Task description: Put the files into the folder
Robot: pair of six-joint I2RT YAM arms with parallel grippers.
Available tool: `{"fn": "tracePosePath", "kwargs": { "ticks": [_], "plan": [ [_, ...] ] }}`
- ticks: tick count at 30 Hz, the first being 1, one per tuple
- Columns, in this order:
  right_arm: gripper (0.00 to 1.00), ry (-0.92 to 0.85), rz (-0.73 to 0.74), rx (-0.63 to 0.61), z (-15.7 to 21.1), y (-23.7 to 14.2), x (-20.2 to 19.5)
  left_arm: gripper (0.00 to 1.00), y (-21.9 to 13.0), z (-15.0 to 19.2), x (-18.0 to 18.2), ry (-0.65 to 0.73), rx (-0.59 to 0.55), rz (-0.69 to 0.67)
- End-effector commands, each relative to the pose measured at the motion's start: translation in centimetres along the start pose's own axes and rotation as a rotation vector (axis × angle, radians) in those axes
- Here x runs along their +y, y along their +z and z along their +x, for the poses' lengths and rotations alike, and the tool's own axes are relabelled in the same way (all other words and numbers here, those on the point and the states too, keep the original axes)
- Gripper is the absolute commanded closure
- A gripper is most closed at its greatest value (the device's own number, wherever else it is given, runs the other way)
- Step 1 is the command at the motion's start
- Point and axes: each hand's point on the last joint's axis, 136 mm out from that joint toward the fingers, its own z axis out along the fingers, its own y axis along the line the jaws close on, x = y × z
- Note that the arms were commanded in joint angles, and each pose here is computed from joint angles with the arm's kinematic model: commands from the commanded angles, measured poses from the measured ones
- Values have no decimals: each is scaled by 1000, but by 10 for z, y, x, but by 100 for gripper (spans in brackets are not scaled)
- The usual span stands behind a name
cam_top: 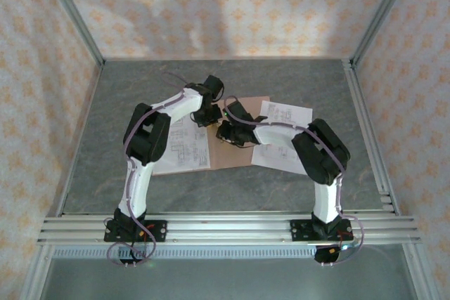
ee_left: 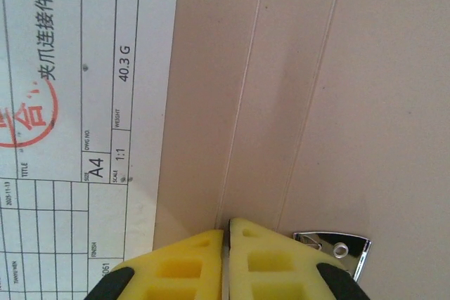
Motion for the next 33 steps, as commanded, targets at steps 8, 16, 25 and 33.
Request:
{"fn": "tracePosePath", "kwargs": {
  "ticks": [8,16,25,33],
  "plan": [
    [77,8,66,5,-1,3,-14,91,29,23,31,2,56,-121],
    [79,14,81,23,5,9,-24,90,-46,11,8,-10,-72,0],
    [79,39,94,20,7,13,-30,90,-65,62,12,-124,-33,105],
    [79,32,91,21,6,10,-28,89,-28,88,14,-161,21,80]
  ]
}}
